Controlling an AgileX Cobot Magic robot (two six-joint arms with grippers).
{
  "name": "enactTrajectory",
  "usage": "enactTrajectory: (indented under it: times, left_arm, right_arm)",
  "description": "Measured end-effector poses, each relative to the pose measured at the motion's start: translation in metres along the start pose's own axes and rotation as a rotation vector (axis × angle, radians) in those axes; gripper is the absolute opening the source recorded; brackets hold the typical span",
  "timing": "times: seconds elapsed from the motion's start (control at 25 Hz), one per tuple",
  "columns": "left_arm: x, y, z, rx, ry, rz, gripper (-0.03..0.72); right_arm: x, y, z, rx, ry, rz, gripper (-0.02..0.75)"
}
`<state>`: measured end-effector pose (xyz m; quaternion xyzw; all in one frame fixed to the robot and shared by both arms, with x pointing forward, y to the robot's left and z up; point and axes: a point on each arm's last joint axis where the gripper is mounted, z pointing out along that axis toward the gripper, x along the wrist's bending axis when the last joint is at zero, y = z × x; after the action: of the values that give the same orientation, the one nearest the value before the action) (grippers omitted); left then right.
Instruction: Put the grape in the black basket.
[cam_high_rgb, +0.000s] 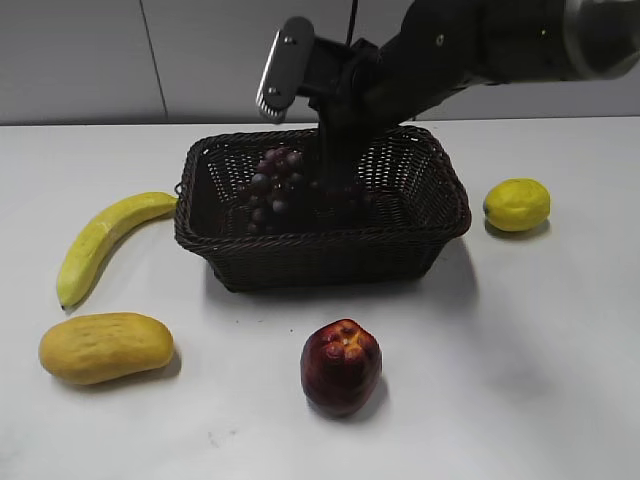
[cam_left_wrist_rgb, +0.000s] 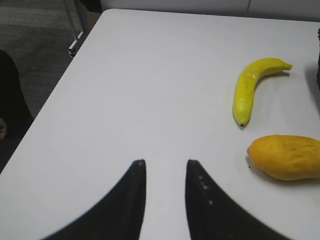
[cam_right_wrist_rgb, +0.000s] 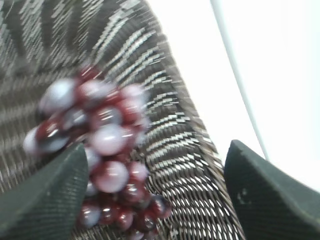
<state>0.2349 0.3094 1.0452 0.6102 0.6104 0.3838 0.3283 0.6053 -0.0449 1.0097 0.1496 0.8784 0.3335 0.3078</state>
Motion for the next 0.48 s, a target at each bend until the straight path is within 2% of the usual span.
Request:
enactTrajectory:
  times: [0.16, 0.48]
  left_arm:
    - [0.000, 0.000, 0.000, 0.000, 0.000, 0.000, 0.216]
    - [0.000, 0.000, 0.000, 0.000, 0.000, 0.000, 0.216]
  right_arm:
    - [-0.037, -0.011, -0.023, 0.016, -0.057, 0.243, 0.608]
    - [-0.106, -0.077, -0.059, 0.259, -0.074, 0.792, 0.581]
